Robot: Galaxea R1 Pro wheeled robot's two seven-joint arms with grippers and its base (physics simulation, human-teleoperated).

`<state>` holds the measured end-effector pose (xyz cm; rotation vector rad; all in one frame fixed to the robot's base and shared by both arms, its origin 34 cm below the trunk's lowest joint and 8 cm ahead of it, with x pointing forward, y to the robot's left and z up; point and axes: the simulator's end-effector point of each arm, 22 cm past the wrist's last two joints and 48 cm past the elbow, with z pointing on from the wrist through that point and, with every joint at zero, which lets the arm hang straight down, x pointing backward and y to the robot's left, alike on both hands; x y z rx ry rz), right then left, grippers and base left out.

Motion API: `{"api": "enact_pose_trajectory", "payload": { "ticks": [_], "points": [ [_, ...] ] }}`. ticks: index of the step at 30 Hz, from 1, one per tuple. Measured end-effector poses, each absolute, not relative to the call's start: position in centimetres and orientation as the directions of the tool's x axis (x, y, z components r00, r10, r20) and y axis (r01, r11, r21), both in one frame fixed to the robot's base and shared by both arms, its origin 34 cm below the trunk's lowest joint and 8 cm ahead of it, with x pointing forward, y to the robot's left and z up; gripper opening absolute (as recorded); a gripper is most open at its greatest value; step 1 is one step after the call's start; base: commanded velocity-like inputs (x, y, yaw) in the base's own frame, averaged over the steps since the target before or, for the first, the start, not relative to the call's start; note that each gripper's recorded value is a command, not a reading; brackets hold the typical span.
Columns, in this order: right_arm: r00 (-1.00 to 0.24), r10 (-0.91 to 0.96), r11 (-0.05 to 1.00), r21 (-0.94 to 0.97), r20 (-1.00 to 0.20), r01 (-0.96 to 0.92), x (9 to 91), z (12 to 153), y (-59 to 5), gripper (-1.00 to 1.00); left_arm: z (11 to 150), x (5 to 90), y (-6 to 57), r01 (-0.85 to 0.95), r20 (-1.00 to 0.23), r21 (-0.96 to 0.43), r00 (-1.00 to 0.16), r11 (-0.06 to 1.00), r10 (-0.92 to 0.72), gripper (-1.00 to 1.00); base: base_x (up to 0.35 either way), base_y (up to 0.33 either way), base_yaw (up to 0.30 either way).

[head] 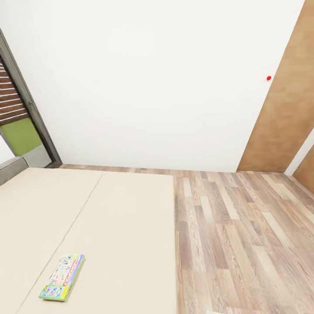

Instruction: Put all the toys in the child's room - the three board games (two on the bed and one on the table), the two jigsaw puzzles on the table, and the tennis ball on the table - inside the toy box on the table in the child's room.

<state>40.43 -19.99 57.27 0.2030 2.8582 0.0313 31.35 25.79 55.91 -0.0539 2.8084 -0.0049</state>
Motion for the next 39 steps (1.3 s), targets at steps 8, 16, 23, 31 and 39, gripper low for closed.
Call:
{"api": "enact_pose_trajectory", "payload": {
  "ticks": [8,16,23,31,39],
  "points": [
    [-0.952,0.142,0.99,0.041,-0.272,0.136,40.51,57.32,-20.01,1.0,55.93,31.39,25.73,-0.036,-0.328,-0.01,-0.944,0.999,-0.037,1.0,0.0,0.093,-0.109],
    [-0.951,0.142,0.99,0.041,-0.274,0.136,40.59,57.38,-19.99,1.0,55.98,31.49,25.73,-0.036,-0.33,-0.012,-0.943,0.999,-0.038,1.0,0.0,0.188,-0.09],
    [-0.951,0.142,0.99,0.041,-0.275,0.136,40.58,57.38,-19.99,1.0,55.98,31.47,25.71,-0.036,-0.33,-0.012,-0.943,0.999,-0.038,1.0,0.0,0.11,-0.01],
    [-0.951,0.142,0.99,0.041,-0.275,0.136,40.58,57.38,-19.99,1.0,55.98,31.47,25.71,-0.036,-0.33,-0.012,-0.943,0.999,-0.038,1.0,0.0,0.2,-0.001],
    [-0.951,0.142,0.99,0.041,-0.275,0.136,40.6,57.39,-19.99,1.0,55.98,31.47,25.7,-0.036,-0.33,-0.012,-0.943,0.999,-0.038,1.0,0.0,0.274,0.0]
  ]
}}
